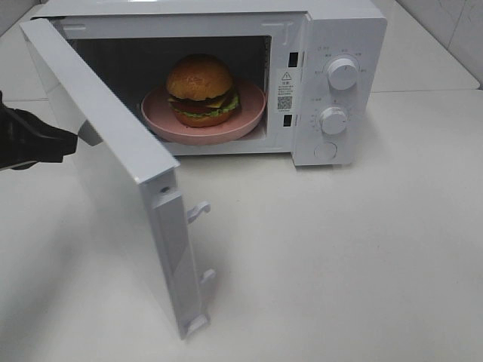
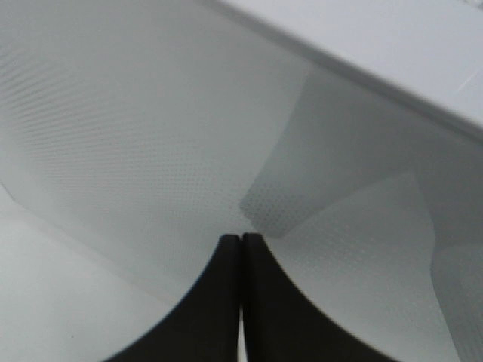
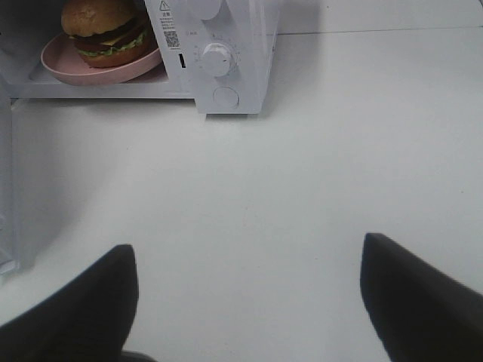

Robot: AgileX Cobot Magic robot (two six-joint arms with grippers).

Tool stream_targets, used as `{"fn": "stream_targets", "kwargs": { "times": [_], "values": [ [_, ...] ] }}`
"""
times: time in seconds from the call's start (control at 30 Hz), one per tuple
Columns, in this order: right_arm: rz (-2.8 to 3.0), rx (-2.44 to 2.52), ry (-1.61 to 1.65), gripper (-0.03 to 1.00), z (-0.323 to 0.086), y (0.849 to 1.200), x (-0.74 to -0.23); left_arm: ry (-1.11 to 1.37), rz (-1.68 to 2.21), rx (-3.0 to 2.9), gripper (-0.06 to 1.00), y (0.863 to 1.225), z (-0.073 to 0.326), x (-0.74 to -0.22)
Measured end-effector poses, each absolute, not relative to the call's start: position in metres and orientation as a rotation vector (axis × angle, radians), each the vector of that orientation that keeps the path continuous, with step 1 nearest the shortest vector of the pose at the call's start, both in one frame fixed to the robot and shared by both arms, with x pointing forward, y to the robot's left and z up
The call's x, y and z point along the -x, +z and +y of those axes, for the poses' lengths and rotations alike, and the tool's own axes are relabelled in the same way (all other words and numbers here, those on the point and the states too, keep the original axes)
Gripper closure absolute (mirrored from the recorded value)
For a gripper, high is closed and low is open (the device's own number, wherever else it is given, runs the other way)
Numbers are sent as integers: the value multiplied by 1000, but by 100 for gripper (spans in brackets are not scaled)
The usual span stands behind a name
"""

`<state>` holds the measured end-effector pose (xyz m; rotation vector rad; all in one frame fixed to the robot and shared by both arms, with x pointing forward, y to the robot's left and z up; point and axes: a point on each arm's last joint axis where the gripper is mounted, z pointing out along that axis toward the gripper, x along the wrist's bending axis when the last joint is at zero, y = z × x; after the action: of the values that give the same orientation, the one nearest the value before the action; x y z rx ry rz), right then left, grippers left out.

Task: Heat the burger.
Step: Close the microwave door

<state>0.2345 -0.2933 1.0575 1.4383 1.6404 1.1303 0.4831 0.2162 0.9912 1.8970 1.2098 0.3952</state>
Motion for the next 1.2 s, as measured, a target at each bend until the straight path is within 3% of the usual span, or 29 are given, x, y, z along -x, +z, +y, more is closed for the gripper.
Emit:
{"fn": "stream_targets", "kwargs": {
  "times": [0.47, 0.97, 1.2],
  "values": [
    [1640, -1438, 1130, 21, -293, 1058, -234, 325, 1140, -1941, 94, 987, 182, -513],
    [1640, -1438, 1130, 21, -293, 1058, -234, 353, 1115, -1890, 94, 1001, 172, -542],
    [1640, -1438, 1130, 21, -293, 1058, -234, 343, 1033, -1916, 94, 1003, 140, -552]
  ]
}}
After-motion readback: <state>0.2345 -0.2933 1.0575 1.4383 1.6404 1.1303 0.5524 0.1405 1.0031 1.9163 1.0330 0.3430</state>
